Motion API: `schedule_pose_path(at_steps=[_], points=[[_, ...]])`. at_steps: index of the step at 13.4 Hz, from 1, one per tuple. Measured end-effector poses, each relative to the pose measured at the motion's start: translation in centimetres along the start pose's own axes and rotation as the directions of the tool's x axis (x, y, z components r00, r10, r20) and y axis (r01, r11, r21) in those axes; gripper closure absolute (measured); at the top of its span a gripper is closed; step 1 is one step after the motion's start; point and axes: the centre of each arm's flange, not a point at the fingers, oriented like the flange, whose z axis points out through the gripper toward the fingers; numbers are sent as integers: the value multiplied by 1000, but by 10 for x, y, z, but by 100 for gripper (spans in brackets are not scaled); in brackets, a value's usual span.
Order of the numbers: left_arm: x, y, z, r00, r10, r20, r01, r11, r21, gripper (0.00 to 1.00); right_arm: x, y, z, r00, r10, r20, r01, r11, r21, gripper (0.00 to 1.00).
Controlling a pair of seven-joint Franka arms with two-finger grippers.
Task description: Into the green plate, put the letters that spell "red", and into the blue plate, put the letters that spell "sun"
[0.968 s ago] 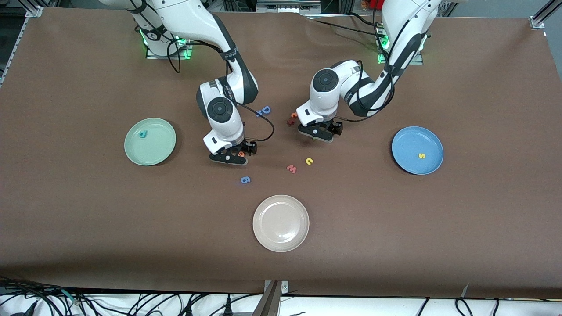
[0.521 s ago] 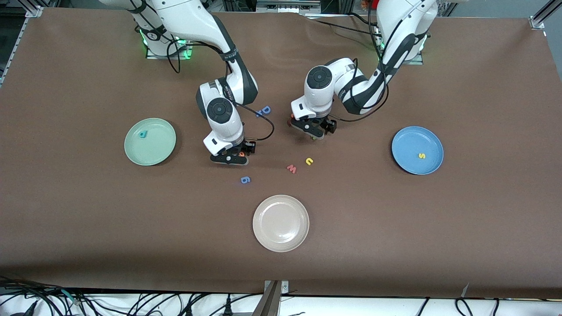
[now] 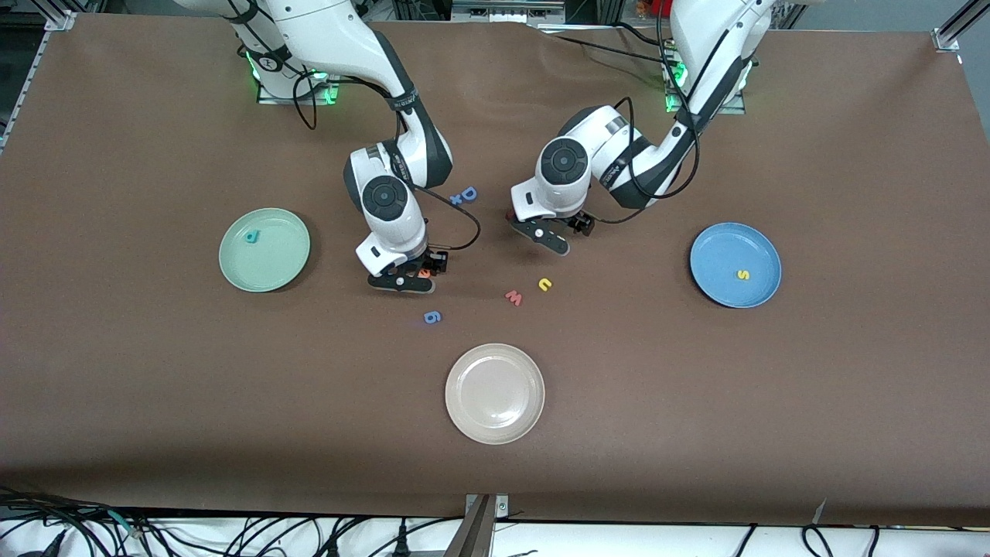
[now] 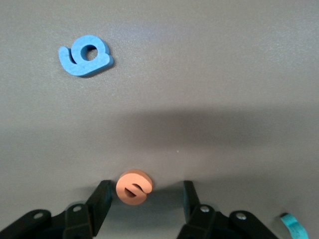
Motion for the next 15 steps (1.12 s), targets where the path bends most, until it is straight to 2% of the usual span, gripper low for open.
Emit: schedule_pose_path(at_steps=[2,3,4,5,7,8,9,13,15], points=[[3,-2,6,1000,-2,9,2,1000,-5,0,1,-1,-2,1000,0,-3,0,1000,3,45],[5,-2,7,1000,-2,10,2,1000,-8,0,1,-1,-2,1000,0,-3,0,1000,3,45],[6,-2,8,1000,-1,10,2,1000,-10,0,1,-1,-3,1000,0,-4,0,1000,4,52],[7,-2,9,1000,-1,10,1,1000,-11,0,1,-1,-3,1000,0,-4,0,1000,4,52],[8,-2,8,1000,13,8,-13,1000,-13,0,2,0,-4,1000,1,-5,-1,1000,5,62],[9,-3,8,1000,26,6,-26,1000,-14,0,2,-1,-4,1000,1,-5,-1,1000,5,62],[11,-5,6,999,36,3,-36,999,-15,0,2,0,-4,1000,1,-5,-1,1000,6,69],[14,-20,10,996,87,8,-87,996,-24,0,2,0,-4,1000,0,-4,0,1000,5,70],[14,-18,13,992,125,11,-125,992,-26,0,2,3,-6,1000,6,30,-6,1000,-13,70]])
